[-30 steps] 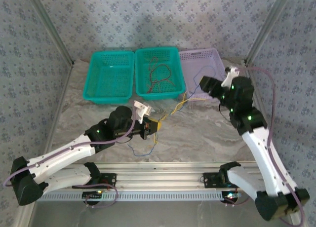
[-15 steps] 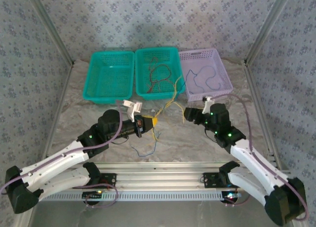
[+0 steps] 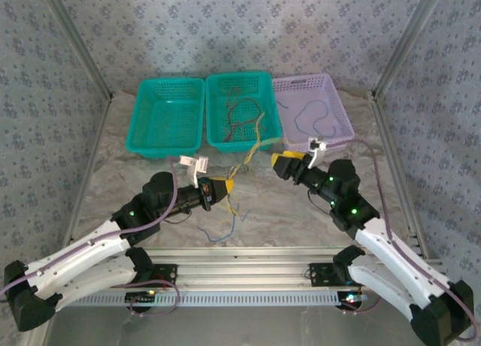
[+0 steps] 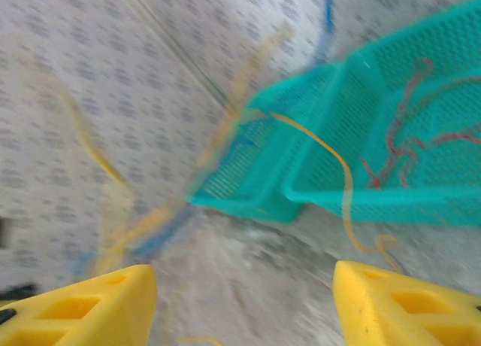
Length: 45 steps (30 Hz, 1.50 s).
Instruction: Untangle the cables
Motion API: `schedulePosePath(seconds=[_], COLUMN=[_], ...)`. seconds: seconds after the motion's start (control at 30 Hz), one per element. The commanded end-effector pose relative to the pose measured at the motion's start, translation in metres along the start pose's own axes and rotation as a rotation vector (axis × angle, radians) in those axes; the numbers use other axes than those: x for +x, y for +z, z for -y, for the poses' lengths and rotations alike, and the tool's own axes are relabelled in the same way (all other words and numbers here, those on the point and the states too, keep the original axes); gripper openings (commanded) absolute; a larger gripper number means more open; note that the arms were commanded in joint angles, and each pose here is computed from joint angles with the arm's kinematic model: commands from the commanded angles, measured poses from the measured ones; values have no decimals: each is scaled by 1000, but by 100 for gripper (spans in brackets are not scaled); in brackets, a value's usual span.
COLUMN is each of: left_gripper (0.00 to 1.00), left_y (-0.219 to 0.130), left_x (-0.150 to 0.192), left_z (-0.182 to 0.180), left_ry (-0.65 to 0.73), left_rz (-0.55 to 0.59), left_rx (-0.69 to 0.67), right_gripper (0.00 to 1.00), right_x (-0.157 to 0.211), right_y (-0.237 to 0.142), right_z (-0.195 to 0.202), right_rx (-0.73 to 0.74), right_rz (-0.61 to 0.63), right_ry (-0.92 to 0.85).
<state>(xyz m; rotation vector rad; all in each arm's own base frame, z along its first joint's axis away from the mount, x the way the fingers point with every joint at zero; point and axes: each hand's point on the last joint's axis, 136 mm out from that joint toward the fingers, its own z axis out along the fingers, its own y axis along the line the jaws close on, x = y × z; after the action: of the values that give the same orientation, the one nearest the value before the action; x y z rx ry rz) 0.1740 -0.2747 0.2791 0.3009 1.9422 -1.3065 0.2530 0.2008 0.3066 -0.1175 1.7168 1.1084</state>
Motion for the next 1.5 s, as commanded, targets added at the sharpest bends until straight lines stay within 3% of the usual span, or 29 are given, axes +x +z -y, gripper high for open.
schedulePosePath(seconds=[0.0,0.13,0.27,0.47,0.8,0.9,1.0,1.1,1.47], left_gripper=[0,0,0,0,0,0,0,0,0], left_y=[1,7,9,15,20,17,10,6,13], left_x=[-8,-5,-4,2,12,12,10,10,17], left_z=[1,0,1,2,-3,-5,-11,-18,-16], left_ry=[-12,-22,-18,-4,34,47,76,95,117], left_rz=[39,24,18,-8,-35,-34,-30,-26,-57], left_rx=[5,13,19,19,-23,-42,-93,-127,-123], right_gripper=[63,63,60,48,32,32,42,45,37], right_x=[-21,-48,-13,25,73,79,69,64,91], right_y=[-18,-36,-1,26,53,52,41,35,56], right_z=[-29,-35,-45,-63,-50,-40,-35,-37,-29], right_rx=[-49,32,-55,-117,34,88,137,158,165], right_rz=[20,75,-135,-213,-374,-420,-405,-413,-483], right_ry=[53,35,162,141,133,125,91,67,85])
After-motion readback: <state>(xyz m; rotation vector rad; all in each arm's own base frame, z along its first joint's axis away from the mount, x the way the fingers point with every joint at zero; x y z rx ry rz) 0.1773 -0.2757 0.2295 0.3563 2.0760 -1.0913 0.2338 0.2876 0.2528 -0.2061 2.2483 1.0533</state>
